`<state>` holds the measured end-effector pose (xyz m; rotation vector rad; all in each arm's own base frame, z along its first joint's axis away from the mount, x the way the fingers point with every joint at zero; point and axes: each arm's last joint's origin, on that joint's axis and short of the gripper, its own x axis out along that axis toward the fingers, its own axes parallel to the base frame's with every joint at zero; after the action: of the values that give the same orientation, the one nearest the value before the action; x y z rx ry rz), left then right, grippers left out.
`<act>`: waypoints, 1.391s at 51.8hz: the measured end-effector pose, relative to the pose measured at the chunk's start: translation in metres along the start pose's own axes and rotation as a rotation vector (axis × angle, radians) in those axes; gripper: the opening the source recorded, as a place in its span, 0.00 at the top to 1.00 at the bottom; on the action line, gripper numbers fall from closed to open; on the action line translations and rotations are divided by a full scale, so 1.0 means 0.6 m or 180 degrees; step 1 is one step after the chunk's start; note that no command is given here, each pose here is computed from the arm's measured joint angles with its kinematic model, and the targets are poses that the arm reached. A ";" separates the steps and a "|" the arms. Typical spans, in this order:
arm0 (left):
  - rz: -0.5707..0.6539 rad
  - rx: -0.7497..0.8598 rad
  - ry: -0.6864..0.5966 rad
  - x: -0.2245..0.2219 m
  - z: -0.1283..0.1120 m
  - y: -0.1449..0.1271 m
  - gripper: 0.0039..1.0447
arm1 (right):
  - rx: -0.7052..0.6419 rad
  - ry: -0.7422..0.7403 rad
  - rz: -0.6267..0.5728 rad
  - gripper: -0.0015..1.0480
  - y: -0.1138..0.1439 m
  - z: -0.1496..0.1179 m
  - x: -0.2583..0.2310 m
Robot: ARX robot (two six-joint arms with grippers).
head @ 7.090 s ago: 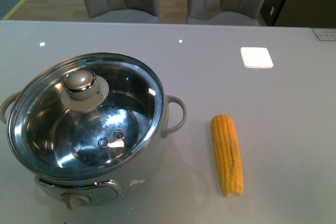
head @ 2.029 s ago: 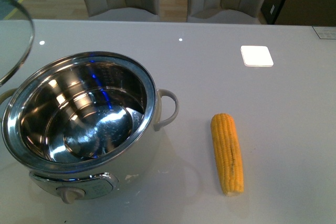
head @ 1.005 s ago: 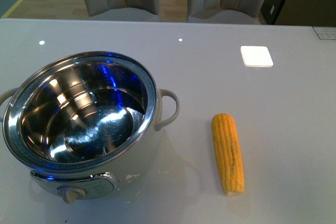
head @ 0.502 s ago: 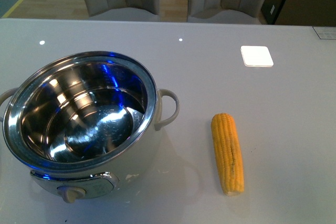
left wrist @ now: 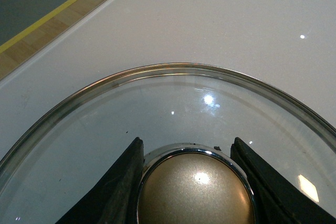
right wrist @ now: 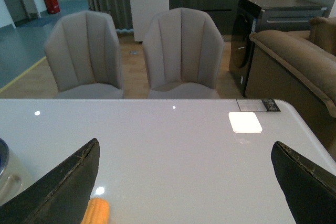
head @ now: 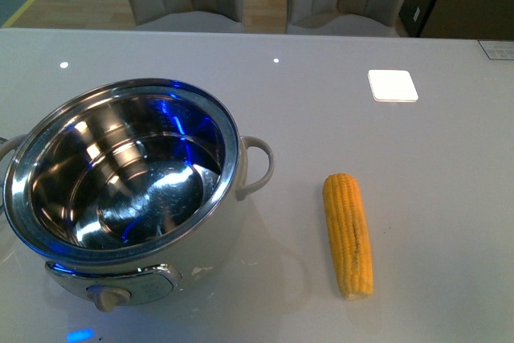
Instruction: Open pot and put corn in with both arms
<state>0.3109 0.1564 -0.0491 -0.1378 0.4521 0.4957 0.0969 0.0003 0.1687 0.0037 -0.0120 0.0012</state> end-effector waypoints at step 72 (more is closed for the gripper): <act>-0.0106 -0.0602 -0.0807 -0.192 0.211 0.007 0.07 | 0.0000 0.0000 0.0001 0.08 0.000 0.000 0.000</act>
<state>0.2672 0.1403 0.1156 -0.2606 0.1542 0.5151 0.0969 0.0003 0.1687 0.0037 -0.0120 0.0015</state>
